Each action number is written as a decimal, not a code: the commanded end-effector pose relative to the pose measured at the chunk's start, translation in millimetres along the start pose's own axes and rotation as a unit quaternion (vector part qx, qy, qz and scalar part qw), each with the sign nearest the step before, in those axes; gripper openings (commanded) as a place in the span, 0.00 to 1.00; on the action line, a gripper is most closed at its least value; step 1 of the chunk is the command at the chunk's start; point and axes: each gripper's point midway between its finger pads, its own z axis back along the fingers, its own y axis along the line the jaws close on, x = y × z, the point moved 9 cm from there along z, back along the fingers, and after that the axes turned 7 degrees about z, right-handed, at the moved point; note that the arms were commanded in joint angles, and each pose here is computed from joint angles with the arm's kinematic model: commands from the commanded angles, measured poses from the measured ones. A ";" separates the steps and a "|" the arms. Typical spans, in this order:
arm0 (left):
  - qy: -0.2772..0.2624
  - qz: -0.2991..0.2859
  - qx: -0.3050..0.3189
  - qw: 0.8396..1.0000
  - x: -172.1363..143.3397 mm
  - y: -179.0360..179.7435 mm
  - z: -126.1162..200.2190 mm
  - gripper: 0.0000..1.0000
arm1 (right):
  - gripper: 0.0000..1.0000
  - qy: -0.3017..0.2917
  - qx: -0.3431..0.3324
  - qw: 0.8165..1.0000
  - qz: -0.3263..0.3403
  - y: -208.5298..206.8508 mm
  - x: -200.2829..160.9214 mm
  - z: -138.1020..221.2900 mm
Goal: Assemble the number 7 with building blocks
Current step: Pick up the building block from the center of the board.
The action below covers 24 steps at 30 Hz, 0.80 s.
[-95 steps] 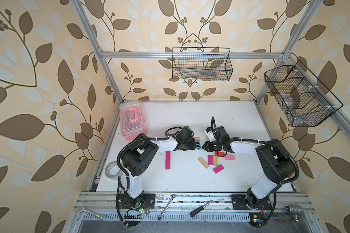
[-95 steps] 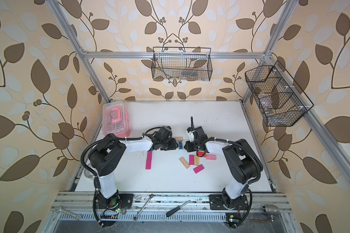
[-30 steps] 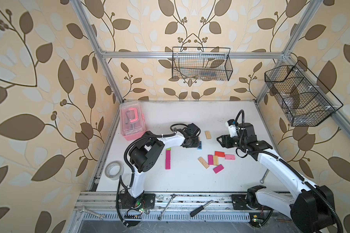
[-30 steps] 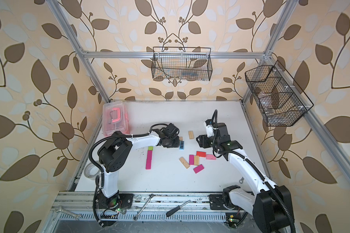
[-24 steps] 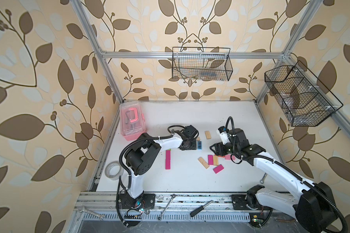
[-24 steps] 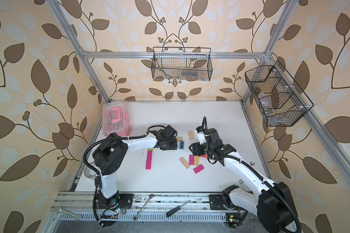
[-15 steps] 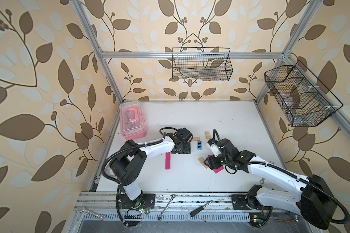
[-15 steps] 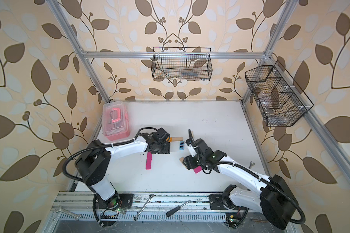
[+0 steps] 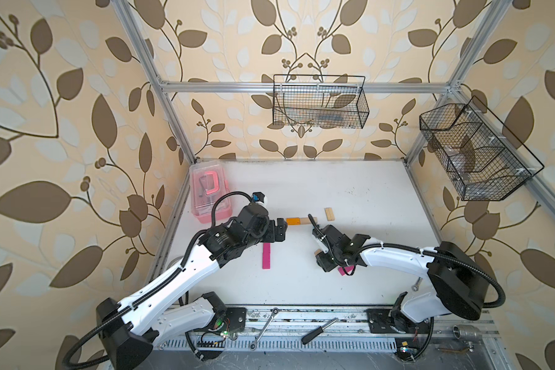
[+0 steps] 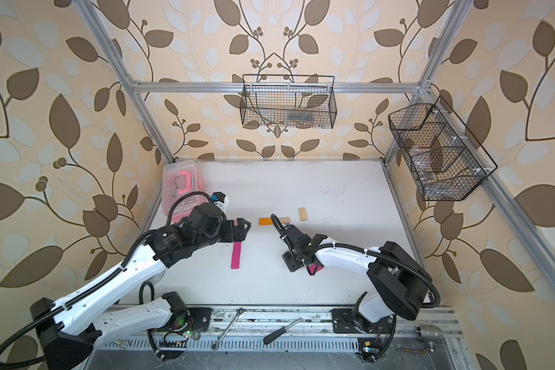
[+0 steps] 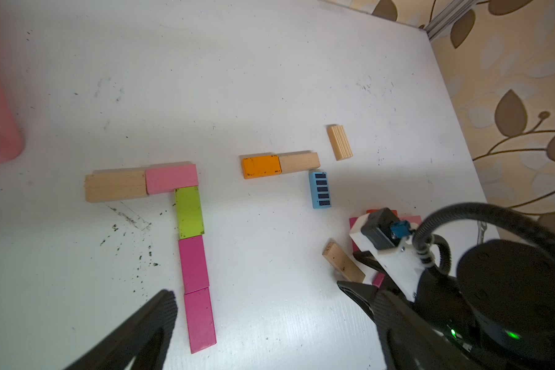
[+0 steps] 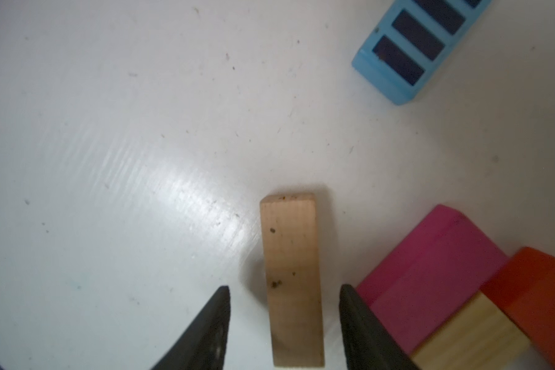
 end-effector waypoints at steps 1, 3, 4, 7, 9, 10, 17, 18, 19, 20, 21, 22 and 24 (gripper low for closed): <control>-0.022 -0.025 0.044 0.998 -3.3 17.7 16.6 0.99 | 0.47 0.020 -0.016 1.000 0.009 0.9 3.9 -4.4; -0.031 -0.032 0.052 0.998 -3.3 22.3 25.4 0.99 | 0.40 0.030 -0.019 0.999 0.004 1.4 5.1 -8.1; -0.035 -0.036 0.057 0.997 -3.6 24.7 28.9 0.99 | 0.38 0.035 -0.022 0.999 0.001 1.4 5.6 -10.2; -0.043 -0.047 0.065 0.996 -5.1 30.0 37.0 0.99 | 0.33 0.046 -0.023 0.999 -0.008 3.2 8.1 -15.6; -0.048 -0.053 0.070 0.995 -6.4 33.5 40.6 0.99 | 0.28 0.048 -0.030 0.998 -0.021 2.8 10.5 -16.5; -0.052 -0.056 0.069 0.995 -6.9 34.8 42.7 0.99 | 0.25 0.047 -0.034 0.998 -0.033 1.8 11.9 -15.9; -0.064 -0.053 0.047 0.995 -7.3 33.7 46.0 0.99 | 0.13 -0.019 -0.010 0.989 -0.149 -5.5 23.4 0.4; -0.065 -0.053 0.046 0.995 -7.2 33.4 45.9 0.99 | 0.13 -0.027 -0.009 0.986 -0.163 -6.9 23.9 3.2; -0.066 -0.052 0.044 0.995 -7.0 33.1 45.3 0.99 | 0.13 -0.036 -0.004 0.983 -0.179 -7.6 26.0 6.7; -0.066 -0.052 0.041 0.996 -7.0 32.5 44.7 0.99 | 0.13 -0.046 0.000 0.979 -0.196 -8.6 28.3 9.9; -0.067 -0.051 0.037 0.996 -6.9 31.7 44.3 0.99 | 0.13 -0.051 0.005 0.976 -0.210 -8.0 29.2 11.6; -0.067 -0.051 0.033 0.996 -6.7 30.8 43.6 0.99 | 0.13 -0.059 0.016 0.973 -0.224 -5.6 31.3 12.4; -0.068 -0.049 0.028 0.996 -6.8 30.0 42.1 0.99 | 0.14 -0.058 0.028 0.965 -0.254 -2.1 32.5 10.5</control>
